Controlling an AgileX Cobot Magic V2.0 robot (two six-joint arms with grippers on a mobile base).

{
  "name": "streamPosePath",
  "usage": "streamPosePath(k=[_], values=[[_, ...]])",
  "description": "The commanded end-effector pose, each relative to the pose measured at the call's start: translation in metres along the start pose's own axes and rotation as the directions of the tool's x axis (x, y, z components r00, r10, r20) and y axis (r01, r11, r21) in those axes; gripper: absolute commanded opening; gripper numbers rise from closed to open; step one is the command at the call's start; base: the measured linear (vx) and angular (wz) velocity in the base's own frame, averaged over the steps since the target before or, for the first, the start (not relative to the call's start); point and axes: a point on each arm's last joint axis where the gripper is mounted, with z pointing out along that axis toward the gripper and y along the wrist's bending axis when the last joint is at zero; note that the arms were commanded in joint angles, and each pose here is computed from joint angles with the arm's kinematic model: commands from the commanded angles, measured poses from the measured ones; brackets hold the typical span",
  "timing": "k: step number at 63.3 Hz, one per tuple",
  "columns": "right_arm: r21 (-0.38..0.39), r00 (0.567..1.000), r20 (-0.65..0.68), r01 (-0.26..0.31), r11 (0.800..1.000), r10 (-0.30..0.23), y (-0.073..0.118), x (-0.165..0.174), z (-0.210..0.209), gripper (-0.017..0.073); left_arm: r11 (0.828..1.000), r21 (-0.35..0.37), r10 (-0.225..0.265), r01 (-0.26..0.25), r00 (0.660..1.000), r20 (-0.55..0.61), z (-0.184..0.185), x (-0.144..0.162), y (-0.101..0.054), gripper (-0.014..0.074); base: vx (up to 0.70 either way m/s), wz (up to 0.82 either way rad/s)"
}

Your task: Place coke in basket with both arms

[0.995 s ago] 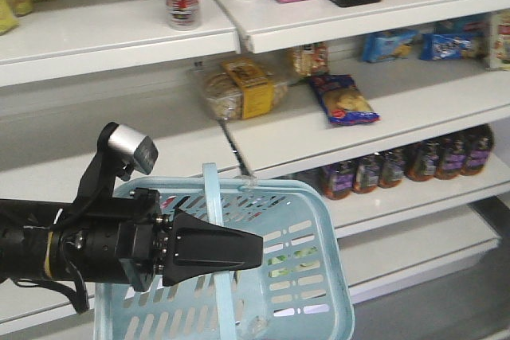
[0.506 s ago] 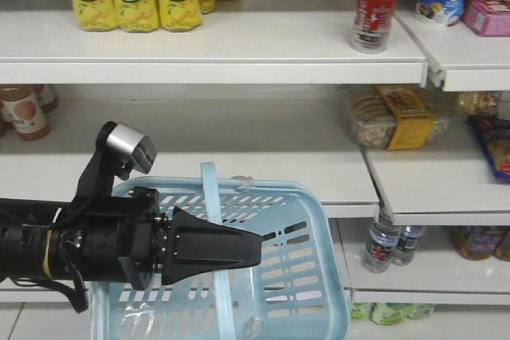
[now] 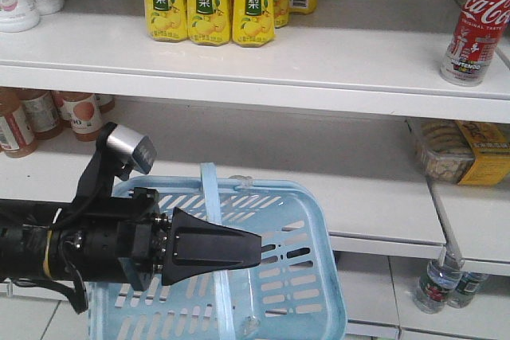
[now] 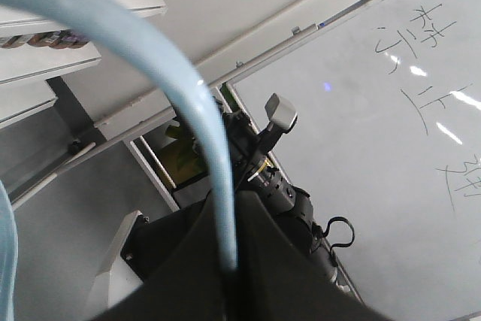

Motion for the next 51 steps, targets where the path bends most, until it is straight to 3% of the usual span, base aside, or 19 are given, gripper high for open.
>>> streamPosePath(k=[1, 51], values=[[-0.013, 0.997, 0.074, 0.008, 1.000, -0.007, 0.0010, -0.0032, -0.0005, -0.0002, 0.971, 0.236, 0.035, -0.028, 0.999, -0.023, -0.0041, 0.0004, -0.0330, -0.0006, 0.10, 0.04], [-0.013, 0.997, 0.074, 0.008, 1.000, -0.007, 0.0010, -0.0032, -0.0005, -0.0002, 0.971, 0.236, 0.035, -0.028, 0.999, -0.023, -0.0041, 0.0004, -0.0330, -0.0006, 0.08, -0.14]])
